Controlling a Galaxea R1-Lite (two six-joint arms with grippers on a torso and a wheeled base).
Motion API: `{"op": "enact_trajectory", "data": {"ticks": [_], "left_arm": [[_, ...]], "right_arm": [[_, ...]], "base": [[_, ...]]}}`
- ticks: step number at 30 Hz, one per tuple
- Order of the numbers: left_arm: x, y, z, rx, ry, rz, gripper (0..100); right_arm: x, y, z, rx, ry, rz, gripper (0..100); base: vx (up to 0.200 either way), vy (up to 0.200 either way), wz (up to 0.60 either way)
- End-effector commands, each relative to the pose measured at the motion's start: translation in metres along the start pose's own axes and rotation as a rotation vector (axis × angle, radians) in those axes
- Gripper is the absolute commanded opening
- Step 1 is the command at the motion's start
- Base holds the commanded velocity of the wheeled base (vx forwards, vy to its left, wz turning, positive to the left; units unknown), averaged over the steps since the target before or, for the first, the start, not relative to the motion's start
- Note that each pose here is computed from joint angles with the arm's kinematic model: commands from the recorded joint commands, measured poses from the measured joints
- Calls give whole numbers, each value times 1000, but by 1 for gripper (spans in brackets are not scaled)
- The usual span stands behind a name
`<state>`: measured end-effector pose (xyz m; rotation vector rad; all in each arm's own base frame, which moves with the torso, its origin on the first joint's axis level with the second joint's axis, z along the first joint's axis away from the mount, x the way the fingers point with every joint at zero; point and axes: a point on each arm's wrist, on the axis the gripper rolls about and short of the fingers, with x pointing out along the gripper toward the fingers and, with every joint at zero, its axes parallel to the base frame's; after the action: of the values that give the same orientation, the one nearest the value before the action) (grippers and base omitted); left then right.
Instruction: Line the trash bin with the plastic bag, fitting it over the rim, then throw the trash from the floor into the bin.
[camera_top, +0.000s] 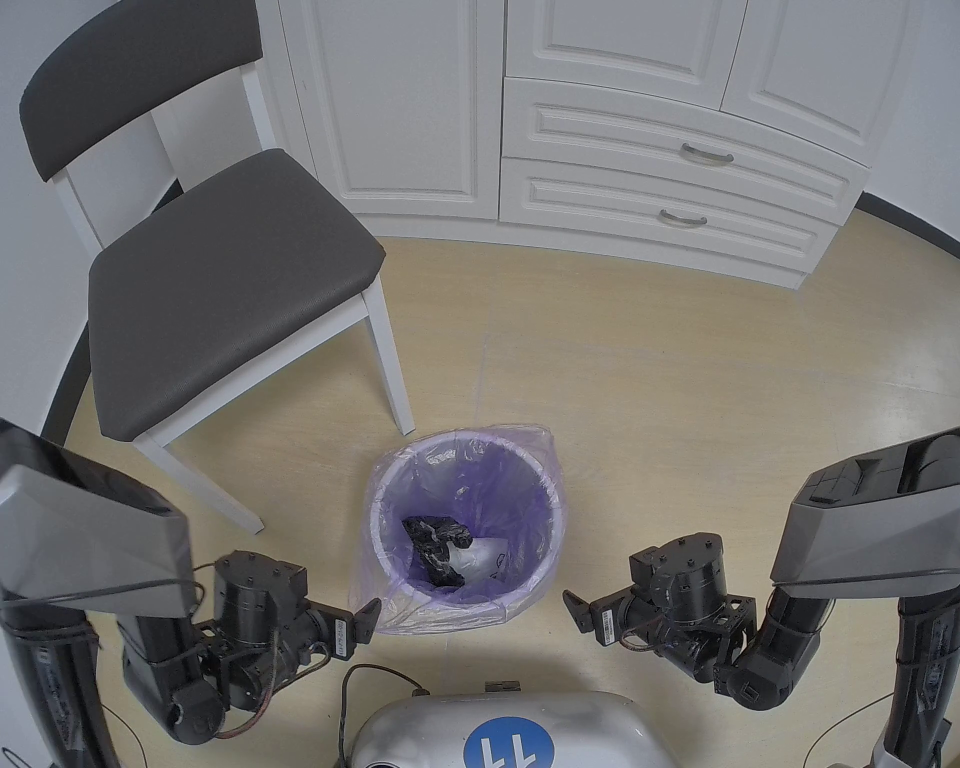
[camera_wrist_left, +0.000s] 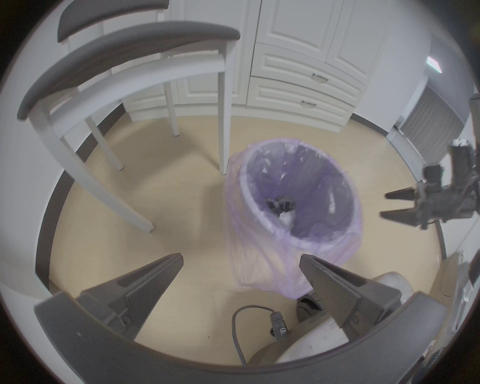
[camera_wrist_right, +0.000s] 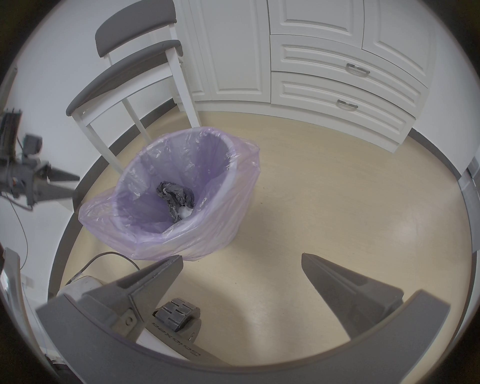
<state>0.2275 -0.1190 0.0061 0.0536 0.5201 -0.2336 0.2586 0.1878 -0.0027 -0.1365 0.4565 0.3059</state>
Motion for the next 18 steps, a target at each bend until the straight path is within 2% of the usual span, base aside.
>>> {"op": "enact_trajectory", "data": {"ticks": [1, 18], "left_arm": [[44, -10, -45, -23, 81, 93, 100], [66, 12, -62, -53, 127, 189, 100]], "right_arm": [[-10, -11, 20, 28, -57, -20, 100], [-13, -22, 23, 36, -61, -41, 100]], "base": [[0, 0, 0], [0, 0, 0]]}}
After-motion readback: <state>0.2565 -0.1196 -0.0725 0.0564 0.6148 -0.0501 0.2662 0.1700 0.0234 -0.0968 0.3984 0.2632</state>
